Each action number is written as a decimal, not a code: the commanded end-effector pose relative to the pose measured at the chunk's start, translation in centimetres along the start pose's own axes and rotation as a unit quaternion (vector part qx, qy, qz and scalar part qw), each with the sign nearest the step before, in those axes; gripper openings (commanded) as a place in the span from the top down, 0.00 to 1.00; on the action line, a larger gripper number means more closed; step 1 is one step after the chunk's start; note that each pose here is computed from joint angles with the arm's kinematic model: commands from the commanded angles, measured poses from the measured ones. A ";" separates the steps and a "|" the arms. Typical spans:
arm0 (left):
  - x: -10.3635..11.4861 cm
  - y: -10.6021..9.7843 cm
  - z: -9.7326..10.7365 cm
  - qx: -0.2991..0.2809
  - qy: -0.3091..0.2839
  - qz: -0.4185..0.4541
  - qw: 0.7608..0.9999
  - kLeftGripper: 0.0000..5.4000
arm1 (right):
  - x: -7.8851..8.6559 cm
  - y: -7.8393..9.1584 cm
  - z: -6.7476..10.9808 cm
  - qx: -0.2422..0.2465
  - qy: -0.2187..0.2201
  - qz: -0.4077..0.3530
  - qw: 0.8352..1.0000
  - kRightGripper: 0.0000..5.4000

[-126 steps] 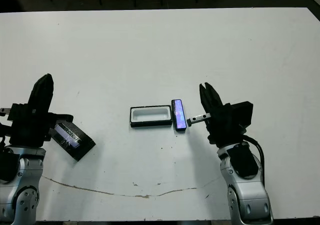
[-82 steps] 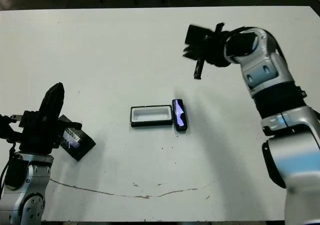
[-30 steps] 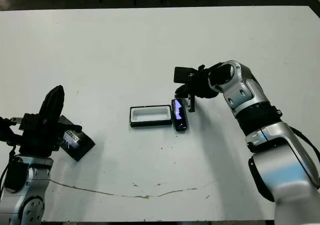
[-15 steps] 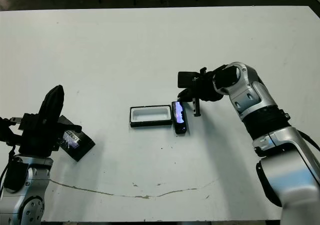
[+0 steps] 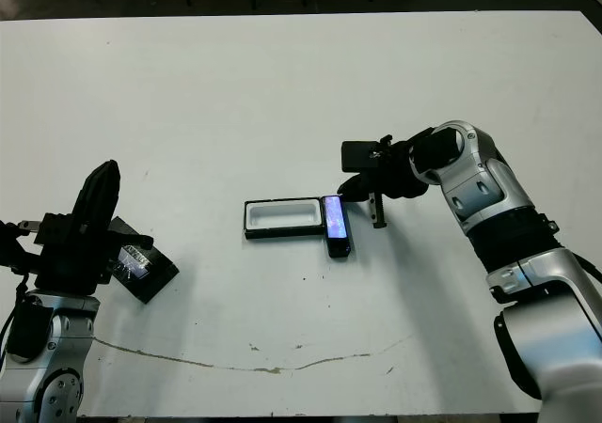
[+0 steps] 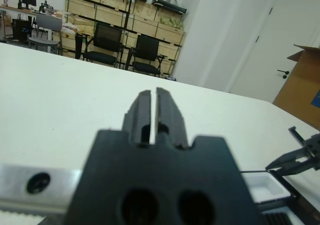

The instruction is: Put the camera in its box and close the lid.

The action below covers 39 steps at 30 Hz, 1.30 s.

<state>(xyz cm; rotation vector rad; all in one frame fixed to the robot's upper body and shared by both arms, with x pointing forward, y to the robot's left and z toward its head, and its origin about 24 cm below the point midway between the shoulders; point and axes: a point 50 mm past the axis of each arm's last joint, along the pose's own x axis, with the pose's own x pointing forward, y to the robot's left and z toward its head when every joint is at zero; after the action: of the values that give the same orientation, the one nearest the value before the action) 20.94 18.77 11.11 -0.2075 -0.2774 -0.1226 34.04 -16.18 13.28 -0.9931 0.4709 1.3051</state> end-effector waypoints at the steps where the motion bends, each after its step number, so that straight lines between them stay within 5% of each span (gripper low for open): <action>1: -0.3 0.4 -0.4 0.001 0.016 0.004 1.000 1.00 | 0.3 0.9 -0.4 0.015 -0.007 0.023 1.000 1.00; 21: -0.3 0.2 -0.4 0.009 0.015 0.006 1.000 1.00 | -0.5 1.0 0.0 0.005 -0.013 0.033 0.999 1.00; 30: -0.5 0.1 -0.4 0.006 0.016 0.009 1.000 1.00 | -4.8 1.1 0.6 -0.060 0.081 -0.080 0.992 1.00; 32: -0.5 0.1 -0.4 0.004 0.015 0.009 1.000 1.00 | -6.0 1.6 1.0 -0.066 0.075 -0.113 0.989 1.00; 35: -0.5 0.0 -0.5 0.002 0.019 0.010 1.000 1.00 | -7.5 3.2 1.6 -0.010 0.023 -0.189 0.982 1.00; 39: -0.5 -0.1 -0.7 -0.001 0.021 0.008 1.000 1.00 | -8.2 6.5 2.7 0.055 -0.070 -0.288 0.953 1.00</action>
<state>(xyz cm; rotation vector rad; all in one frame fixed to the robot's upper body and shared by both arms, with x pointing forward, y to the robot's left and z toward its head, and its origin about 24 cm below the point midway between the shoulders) 20.80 18.45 11.06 -0.2068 -0.2749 -0.1225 26.42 -19.03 19.61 -0.9461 0.1383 0.8336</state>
